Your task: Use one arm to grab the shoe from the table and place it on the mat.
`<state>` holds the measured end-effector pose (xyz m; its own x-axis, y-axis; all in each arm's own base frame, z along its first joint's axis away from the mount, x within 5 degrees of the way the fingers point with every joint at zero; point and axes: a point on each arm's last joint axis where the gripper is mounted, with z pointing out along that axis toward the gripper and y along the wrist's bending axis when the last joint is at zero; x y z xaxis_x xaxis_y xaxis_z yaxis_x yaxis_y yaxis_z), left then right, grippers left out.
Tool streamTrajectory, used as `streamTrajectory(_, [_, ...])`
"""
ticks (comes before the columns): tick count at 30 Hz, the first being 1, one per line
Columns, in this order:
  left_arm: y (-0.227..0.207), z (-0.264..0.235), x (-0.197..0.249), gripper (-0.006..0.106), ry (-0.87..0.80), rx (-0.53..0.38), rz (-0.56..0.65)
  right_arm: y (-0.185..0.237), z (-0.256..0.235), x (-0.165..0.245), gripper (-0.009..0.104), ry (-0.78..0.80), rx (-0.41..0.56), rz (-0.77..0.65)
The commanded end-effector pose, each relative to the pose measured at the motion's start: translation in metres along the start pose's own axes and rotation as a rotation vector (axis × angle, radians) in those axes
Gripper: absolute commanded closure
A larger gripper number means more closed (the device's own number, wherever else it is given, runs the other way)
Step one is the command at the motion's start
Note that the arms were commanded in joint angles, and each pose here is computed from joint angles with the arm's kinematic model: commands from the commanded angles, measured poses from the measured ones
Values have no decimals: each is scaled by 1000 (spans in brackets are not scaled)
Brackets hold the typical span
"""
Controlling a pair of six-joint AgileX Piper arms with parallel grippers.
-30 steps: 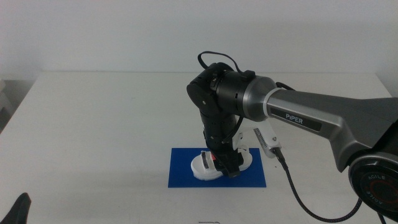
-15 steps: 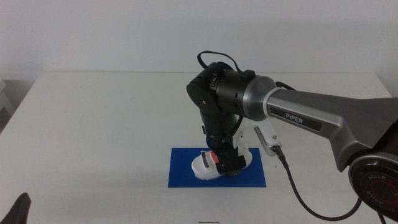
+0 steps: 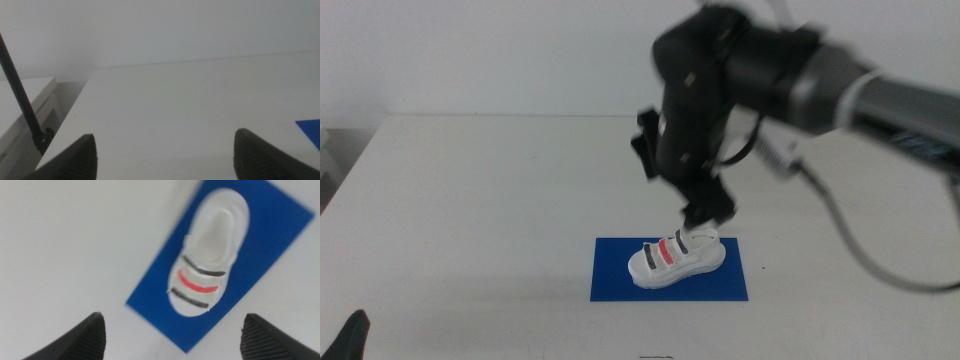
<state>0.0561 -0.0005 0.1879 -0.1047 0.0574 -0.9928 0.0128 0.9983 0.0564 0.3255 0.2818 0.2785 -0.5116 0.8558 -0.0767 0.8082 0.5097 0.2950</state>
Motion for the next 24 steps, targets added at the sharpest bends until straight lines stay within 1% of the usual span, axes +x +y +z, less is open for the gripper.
streamTrajectory(1, [1,-2,-10,7,-105,-4,-23,-11,-74,-17,13,-48,-96,-158])
streamTrajectory(4, [1,-2,-10,7,-105,-4,-23,-21,-115,-32,13,-165,-175,-510])
streamTrajectory(5, [1,-2,-10,7,-105,-4,-23,-25,-129,-37,13,-202,-197,-591])
streamTrajectory(6, [1,-2,-10,7,-105,-4,-23,-29,-142,-41,13,-251,-204,-756])
streamTrajectory(7, [1,-2,-10,7,-105,-4,-23,-33,-153,-46,13,-298,-209,-883])
streamTrajectory(10, [1,-2,-10,7,-105,-4,-23,-44,-180,-57,13,-428,-193,-1174])
streamTrajectory(12, [1,-2,-10,7,-105,-4,-23,-48,-193,-62,13,-506,-185,-1298])
streamTrajectory(14, [1,-2,-10,7,-105,-4,-23,-51,-204,-66,13,-567,-199,-1357])
streamTrajectory(16, [1,-2,-10,7,-105,-4,-23,-57,-218,-73,13,-594,-246,-1383])
streamTrajectory(19, [1,-2,-10,7,-105,-4,-23,-78,-239,-97,13,-630,-285,-1336])
streamTrajectory(24, [1,-2,-10,7,-105,-4,-23,-127,-248,-123,13,-719,-327,-1263])
